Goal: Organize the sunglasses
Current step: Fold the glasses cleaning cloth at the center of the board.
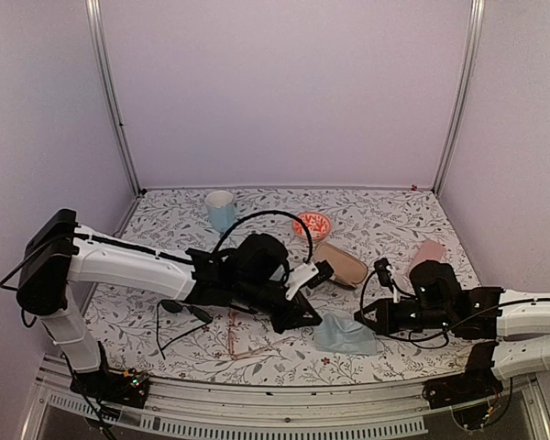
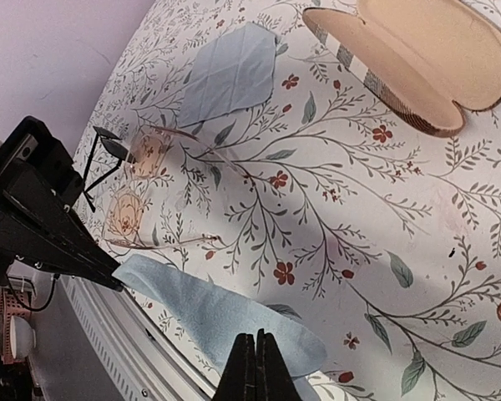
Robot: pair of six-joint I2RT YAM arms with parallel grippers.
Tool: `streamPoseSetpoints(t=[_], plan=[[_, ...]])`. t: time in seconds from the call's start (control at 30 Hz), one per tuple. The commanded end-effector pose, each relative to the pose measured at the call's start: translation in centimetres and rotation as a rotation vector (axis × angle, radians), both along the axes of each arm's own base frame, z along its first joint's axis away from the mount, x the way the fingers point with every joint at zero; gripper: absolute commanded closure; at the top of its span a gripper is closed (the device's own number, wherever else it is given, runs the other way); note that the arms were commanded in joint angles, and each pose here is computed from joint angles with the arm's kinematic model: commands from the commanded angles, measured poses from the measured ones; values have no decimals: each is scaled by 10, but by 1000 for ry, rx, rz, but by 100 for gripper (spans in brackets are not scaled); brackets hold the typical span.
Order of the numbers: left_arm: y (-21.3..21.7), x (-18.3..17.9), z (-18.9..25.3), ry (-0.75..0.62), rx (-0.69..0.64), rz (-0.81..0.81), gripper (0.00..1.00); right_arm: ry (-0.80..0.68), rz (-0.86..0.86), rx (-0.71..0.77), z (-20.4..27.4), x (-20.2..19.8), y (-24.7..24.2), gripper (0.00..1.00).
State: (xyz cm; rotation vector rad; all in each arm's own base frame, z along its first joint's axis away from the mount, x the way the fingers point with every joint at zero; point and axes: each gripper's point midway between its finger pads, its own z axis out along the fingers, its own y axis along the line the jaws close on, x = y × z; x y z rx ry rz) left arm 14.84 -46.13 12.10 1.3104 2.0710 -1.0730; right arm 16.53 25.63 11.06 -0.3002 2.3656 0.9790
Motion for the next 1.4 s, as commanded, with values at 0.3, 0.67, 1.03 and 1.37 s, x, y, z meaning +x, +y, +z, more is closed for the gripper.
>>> streamPoseSetpoints(t=[0.3,0.67,1.03,1.37], plan=[[-8,18,-14,-26,20,91,100,59,-195,-117,-37,7,-28,100],[-19,79,-43,19,58,129,100,25,-311,-208,-35,51,-25,100],[3,65,-98,97,157,114,75,98,-276,-222,-61,38,-29,65],[2,71,-82,46,128,144,49,95,-265,-238,-59,37,-30,54]])
